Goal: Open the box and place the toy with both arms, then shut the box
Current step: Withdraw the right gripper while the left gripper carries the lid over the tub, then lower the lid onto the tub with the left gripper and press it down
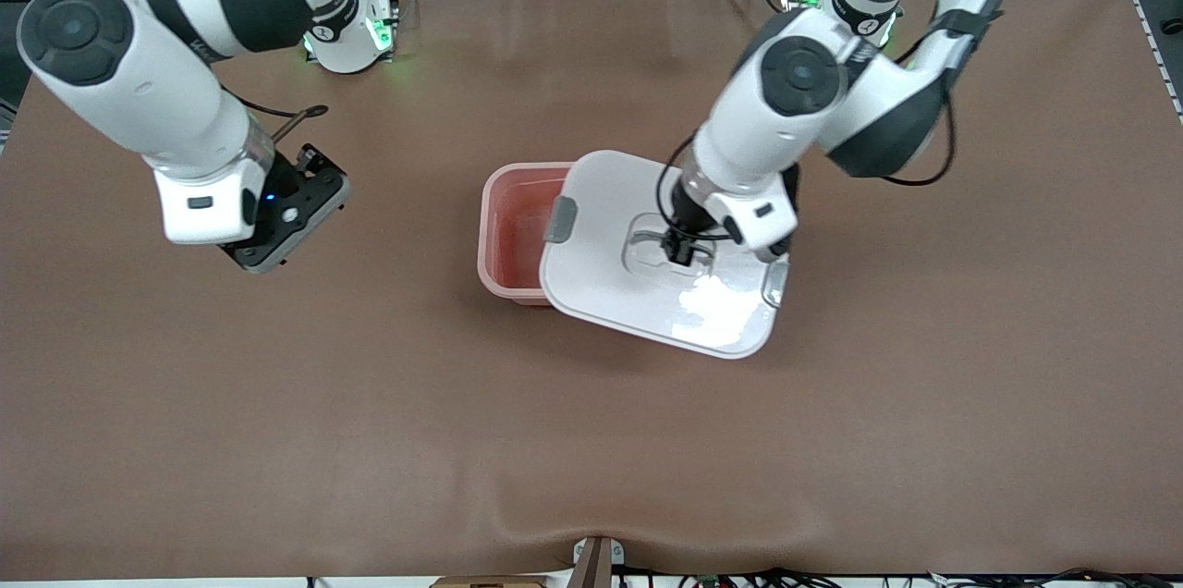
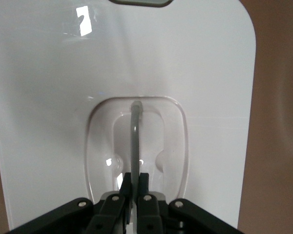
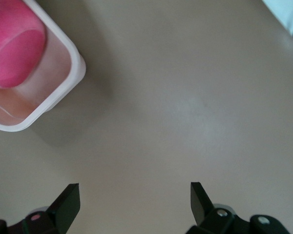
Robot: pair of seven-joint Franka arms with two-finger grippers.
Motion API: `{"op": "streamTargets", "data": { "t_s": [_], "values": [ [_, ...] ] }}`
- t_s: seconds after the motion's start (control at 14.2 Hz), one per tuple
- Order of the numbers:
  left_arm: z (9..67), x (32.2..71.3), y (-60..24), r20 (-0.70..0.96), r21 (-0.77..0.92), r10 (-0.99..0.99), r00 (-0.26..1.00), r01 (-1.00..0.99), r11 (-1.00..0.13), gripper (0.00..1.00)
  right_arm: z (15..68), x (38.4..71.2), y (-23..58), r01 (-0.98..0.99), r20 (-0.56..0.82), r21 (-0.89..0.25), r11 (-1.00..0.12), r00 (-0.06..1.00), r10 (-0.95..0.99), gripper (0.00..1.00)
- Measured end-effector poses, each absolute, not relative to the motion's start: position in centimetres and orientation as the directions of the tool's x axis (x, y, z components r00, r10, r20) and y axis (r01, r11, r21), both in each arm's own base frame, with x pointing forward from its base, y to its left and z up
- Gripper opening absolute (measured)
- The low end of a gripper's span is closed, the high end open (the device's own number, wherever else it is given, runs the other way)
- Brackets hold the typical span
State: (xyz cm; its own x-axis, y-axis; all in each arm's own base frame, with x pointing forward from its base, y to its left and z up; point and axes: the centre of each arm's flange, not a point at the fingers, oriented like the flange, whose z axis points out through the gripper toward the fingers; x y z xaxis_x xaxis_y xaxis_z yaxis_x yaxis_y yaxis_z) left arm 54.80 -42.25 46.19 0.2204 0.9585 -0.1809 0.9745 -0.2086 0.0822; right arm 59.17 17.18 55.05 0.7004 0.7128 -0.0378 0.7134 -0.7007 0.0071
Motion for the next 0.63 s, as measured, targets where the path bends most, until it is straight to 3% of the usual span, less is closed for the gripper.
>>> {"op": "streamTargets", "data": {
  "t_s": [0.28, 0.63],
  "values": [
    [44.6, 52.8, -46.1, -0.142, 0.126, 0.981, 0.13, 0.986, -0.112, 0.07, 55.0, 60.6, 10.6, 0.616, -0.042, 0.003, -0.788, 0.787, 0.615, 1.0],
    [41.4, 50.0, -50.4, -0.097, 0.169, 0.99, 0.098, 0.982, -0.08, 0.07, 57.6, 60.1, 5.7, 0.474, -0.015, 0.014, -0.88, 0.88, 0.474, 1.0]
  ]
}}
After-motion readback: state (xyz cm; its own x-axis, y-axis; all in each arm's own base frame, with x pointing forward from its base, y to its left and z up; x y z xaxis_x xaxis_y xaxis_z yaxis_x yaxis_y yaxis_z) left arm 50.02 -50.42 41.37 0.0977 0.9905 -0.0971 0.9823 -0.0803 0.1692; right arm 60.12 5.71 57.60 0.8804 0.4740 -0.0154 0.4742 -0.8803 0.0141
